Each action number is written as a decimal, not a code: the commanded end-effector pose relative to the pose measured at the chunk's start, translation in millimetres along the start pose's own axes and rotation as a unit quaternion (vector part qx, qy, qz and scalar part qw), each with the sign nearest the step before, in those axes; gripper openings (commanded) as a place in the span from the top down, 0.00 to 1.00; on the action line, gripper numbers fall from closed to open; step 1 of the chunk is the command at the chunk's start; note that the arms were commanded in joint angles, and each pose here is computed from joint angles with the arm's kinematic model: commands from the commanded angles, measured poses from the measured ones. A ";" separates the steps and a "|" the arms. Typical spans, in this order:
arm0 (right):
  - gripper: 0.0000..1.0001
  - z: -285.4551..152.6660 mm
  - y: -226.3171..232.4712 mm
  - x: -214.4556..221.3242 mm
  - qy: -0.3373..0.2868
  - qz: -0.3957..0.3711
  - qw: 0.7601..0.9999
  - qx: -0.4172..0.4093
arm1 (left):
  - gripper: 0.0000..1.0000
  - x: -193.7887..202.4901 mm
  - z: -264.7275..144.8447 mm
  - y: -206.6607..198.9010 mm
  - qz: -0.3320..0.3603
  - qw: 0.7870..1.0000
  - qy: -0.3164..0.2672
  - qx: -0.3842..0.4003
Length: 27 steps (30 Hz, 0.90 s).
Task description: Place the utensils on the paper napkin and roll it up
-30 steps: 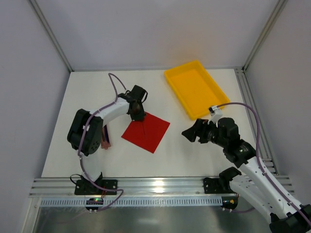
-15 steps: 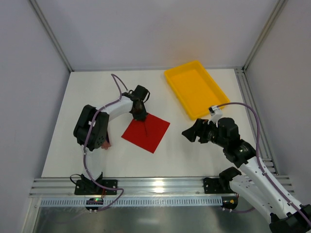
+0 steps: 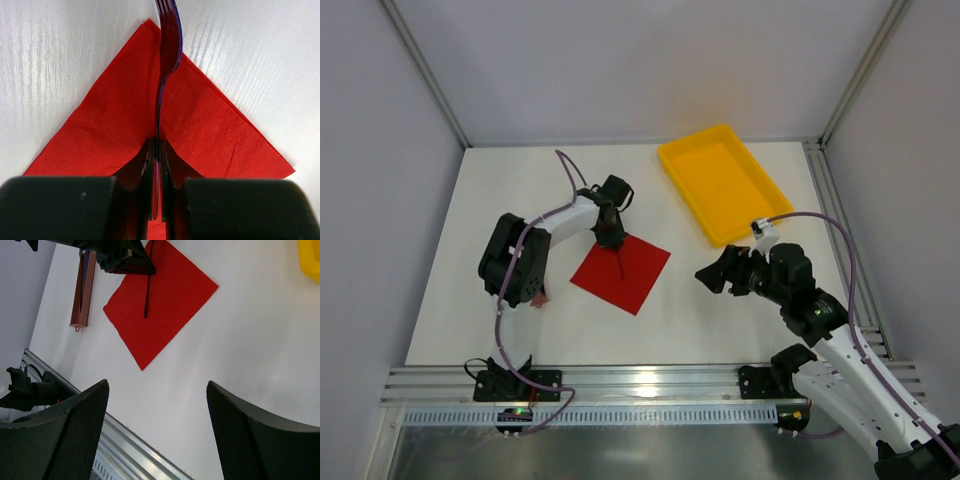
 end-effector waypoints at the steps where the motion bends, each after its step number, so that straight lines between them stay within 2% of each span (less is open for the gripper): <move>1: 0.21 -5.8 9.3 -13.8 -0.027 -0.018 0.999 -0.010 | 0.90 -4.9 0.9 -3.0 0.000 1.000 -0.008 -0.013; 9: 0.20 -6.1 7.5 -13.1 -0.028 -0.021 0.999 -0.006 | 0.87 -4.6 -4.6 -4.7 0.011 1.000 -0.011 -0.021; 16: 0.20 -6.9 6.8 -12.2 -0.026 -0.020 0.999 -0.005 | 0.76 -7.9 -18.8 -11.0 0.015 1.000 -0.024 -0.012; 20: 0.20 -8.2 7.5 -12.5 -0.030 -0.019 0.999 -0.007 | 0.73 -12.1 -32.3 -12.9 0.018 0.999 -0.034 -0.010; 27: 0.20 -6.8 7.8 -11.4 -0.026 -0.017 0.999 -0.009 | 0.73 -26.8 -80.3 -18.7 0.021 0.997 -0.074 0.025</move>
Point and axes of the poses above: each gripper's point midway between its finger pads, its own z axis out along the fingers, its own y axis along the line the jaws close on, x = y × z, the point moved 4 cm from there along -z, back along the fingers, and after that the axes turned 4 degrees about z, right-handed, at the moved point
